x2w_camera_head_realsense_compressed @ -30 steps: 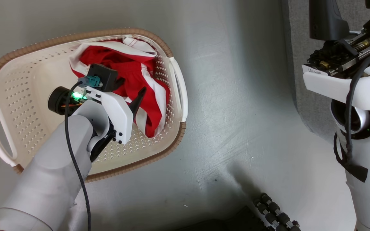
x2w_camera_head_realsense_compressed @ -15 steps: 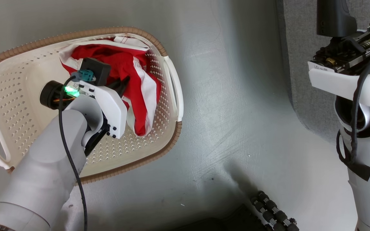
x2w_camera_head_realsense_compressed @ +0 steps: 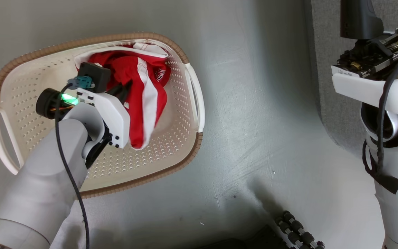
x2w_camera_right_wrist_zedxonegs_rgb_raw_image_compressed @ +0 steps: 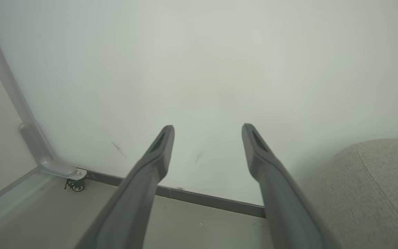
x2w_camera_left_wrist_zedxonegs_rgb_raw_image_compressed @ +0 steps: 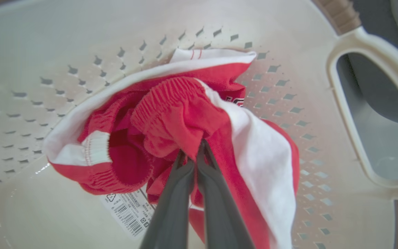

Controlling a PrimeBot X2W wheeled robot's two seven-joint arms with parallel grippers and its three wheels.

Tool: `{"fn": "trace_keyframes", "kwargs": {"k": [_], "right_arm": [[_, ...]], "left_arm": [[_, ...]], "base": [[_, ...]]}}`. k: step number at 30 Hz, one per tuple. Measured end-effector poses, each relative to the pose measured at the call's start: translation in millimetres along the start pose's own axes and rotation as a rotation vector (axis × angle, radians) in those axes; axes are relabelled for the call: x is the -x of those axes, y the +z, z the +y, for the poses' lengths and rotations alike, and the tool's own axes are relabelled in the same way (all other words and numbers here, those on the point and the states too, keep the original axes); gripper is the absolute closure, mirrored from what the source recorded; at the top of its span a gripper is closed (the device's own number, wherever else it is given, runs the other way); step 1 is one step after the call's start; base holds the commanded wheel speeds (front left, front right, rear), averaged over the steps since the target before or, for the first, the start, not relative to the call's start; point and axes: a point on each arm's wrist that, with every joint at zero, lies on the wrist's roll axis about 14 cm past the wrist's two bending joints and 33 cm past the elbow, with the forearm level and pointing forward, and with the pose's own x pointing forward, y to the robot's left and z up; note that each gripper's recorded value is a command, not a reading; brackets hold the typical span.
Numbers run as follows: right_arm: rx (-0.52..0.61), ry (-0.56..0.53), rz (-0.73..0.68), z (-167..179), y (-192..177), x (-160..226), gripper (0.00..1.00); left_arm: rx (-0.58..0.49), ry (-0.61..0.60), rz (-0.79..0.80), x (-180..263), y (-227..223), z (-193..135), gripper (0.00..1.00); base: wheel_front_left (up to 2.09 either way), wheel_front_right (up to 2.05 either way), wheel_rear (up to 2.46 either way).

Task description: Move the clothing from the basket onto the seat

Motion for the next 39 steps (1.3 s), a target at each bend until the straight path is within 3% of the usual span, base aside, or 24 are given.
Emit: {"fn": "trace_keyframes", "kwargs": {"k": [10, 21, 39], "right_arm": [[0.011, -0.009, -0.056, -2.6, 21.1, -8.4, 0.0], [0.017, -0.005, -0.095, 0.7, 42.4, -12.8, 0.0], [0.018, -0.015, -0.122, 5.5, 75.8, -6.8, 0.0]], "left_arm": [[-0.011, 0.024, -0.142, 16.5, 35.4, 3.1, 1.0], [0.005, 0.037, -0.2, 39.2, 41.8, -4.9, 1.0], [0.001, 0.094, -0.412, 101.5, 81.3, -10.5, 1.0]], "base": [[0.0, 0.0, 0.0], [0.0, 0.0, 0.0], [0.0, 0.0, 0.0]]}}
